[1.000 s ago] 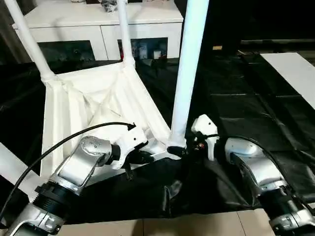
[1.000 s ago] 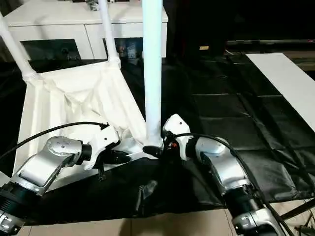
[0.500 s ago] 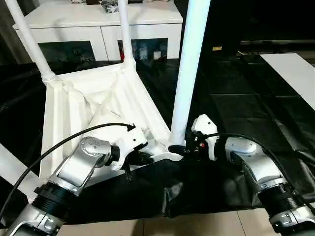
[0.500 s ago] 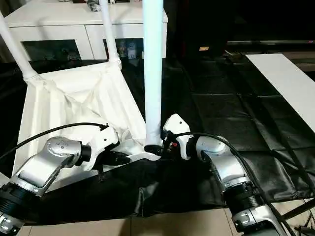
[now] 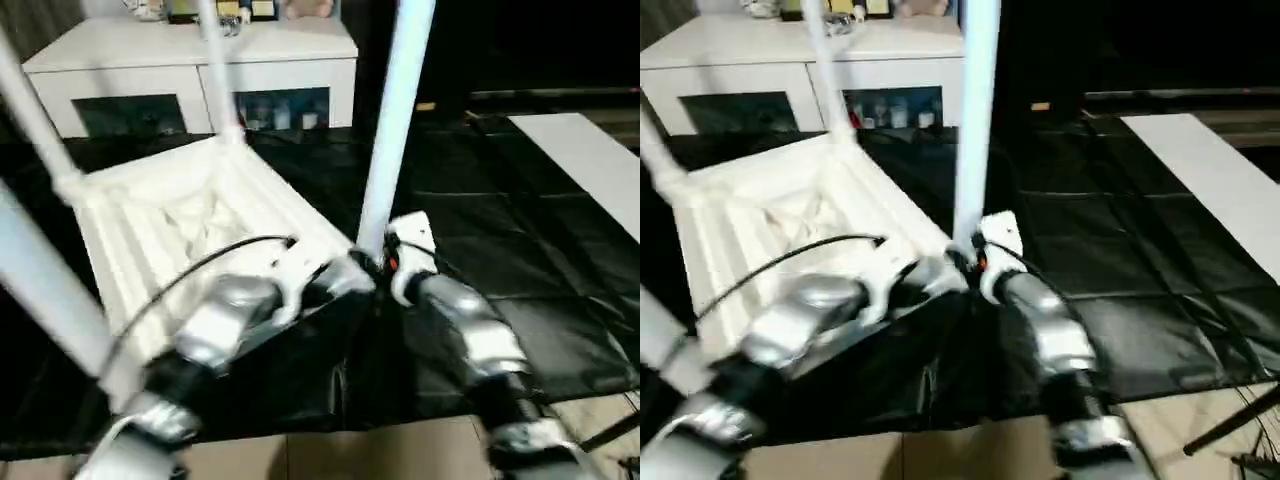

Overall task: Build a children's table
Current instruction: Rotate leg to tighten

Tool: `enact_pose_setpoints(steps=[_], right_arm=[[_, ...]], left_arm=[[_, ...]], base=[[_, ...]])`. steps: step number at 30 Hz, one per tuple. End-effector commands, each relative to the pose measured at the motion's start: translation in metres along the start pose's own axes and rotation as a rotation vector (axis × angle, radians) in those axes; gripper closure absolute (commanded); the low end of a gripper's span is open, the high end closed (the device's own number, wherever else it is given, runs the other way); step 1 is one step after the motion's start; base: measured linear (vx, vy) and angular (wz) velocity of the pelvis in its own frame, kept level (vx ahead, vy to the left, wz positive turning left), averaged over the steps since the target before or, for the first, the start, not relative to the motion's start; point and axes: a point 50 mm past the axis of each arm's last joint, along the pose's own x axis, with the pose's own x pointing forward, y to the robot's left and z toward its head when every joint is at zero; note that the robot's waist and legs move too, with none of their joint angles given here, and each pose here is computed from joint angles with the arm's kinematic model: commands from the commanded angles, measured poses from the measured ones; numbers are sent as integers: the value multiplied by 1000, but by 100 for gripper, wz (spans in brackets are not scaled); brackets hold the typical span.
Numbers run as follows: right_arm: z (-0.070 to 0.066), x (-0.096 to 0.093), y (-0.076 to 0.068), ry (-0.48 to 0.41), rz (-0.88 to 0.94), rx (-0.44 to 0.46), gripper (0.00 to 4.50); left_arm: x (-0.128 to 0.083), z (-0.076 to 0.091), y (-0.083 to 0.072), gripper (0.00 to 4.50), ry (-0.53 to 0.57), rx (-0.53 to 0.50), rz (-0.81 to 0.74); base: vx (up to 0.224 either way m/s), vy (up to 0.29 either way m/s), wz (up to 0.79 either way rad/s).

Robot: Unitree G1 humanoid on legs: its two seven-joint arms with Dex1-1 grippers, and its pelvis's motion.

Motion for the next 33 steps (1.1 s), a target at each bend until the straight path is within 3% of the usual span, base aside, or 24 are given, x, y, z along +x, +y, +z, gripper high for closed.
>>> enact_pose_setpoints(steps=[1,6,8,15,18,20,21,25,33], right_arm=[[-22,1,-1,102,-68,47,241],[-8,10,29,35,-6,36,241],[-6,9,29,16,9,30,188],[6,0,0,-78,28,-72,147],[10,-10,-12,-104,170,-100,147],[8,-15,-14,-95,251,-105,147],[6,-24,-14,-79,378,-160,147],[-1,-42,-15,-28,584,-240,147],[-11,-55,-20,52,714,-314,147]], left_arm=[[3,-20,7,450,87,-34,81],[9,-16,9,450,97,-7,100],[8,-17,10,450,102,-3,97],[-6,-29,7,450,118,43,-42],[-17,-30,-1,450,101,60,-194],[-22,-30,-1,450,111,59,-229],[-29,-31,0,450,120,83,-264],[-38,-34,3,450,128,104,-295],[-52,-37,-3,450,136,124,-369]], base=[[0,0,0],[0,0,0],[0,0,0],[0,0,0],[0,0,0],[35,-3,0],[0,0,0],[13,3,1],[0,0,0]])
